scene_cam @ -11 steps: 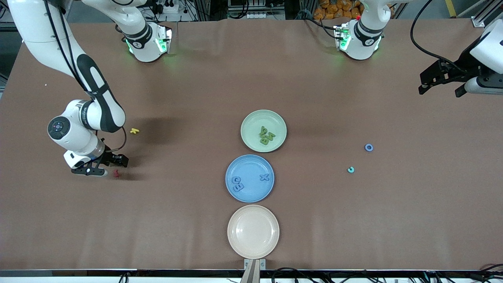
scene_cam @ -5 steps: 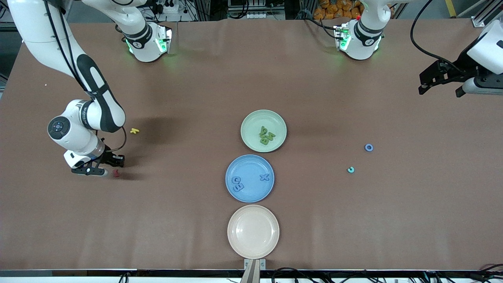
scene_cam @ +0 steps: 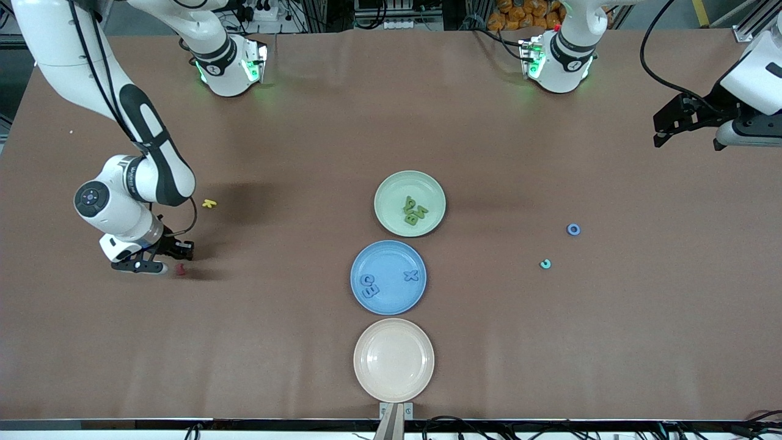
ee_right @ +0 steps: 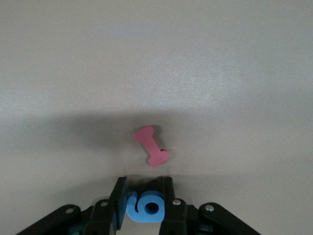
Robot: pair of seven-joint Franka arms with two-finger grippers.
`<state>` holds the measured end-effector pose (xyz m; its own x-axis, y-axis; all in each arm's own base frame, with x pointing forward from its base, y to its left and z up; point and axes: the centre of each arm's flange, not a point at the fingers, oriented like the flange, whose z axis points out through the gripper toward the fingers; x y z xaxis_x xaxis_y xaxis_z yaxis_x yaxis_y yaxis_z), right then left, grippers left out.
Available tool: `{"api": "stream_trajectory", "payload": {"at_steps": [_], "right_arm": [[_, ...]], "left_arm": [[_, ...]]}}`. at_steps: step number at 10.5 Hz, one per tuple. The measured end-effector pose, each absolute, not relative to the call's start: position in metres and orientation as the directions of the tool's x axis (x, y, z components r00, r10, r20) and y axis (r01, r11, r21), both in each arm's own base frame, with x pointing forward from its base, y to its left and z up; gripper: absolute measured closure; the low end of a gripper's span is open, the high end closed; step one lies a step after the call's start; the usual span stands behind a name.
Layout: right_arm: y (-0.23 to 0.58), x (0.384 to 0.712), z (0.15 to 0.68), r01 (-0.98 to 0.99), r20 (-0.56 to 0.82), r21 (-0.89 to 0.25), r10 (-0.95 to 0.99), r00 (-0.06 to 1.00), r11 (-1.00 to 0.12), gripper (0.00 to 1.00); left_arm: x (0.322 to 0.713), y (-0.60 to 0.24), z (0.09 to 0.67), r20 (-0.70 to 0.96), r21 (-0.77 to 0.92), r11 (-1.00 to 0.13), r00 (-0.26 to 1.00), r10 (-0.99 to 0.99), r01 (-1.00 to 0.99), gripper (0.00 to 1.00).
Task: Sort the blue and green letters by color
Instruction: 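Grasp the blue 6 beside the pink piece with the right gripper, then carry the blue 6 to the blue plate with the right gripper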
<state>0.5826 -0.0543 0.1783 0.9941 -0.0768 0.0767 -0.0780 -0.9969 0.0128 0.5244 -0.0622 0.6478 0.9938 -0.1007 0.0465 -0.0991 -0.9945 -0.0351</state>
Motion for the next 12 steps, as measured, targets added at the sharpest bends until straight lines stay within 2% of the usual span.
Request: {"api": "stream_trajectory", "payload": {"at_steps": [4,6,9,12], "right_arm": [[-0.051,0.596,0.215,-0.099,0.03,-0.016,-0.1,0.995,-0.995,0.66],[-0.038,0.603,0.232,-0.123,0.05,-0.059,-0.126,0.991,-0.991,0.66],[0.002,0.617,0.249,-0.135,0.052,-0.131,-0.143,0.988,-0.982,0.66],[0.054,0.628,0.266,-0.15,0.063,-0.155,-0.161,0.985,-0.976,0.66]], "left_arm": [[0.525,-0.061,0.648,0.047,-0.033,-0.996,0.996,-0.079,-0.077,0.0],[0.525,-0.061,0.648,0.048,-0.029,-0.998,0.997,-0.065,-0.064,0.0],[0.524,-0.061,0.648,0.048,-0.023,-0.999,0.998,-0.032,-0.031,0.0],[0.524,-0.058,0.647,0.042,-0.009,-1.0,0.999,-0.015,-0.014,0.0]]}}
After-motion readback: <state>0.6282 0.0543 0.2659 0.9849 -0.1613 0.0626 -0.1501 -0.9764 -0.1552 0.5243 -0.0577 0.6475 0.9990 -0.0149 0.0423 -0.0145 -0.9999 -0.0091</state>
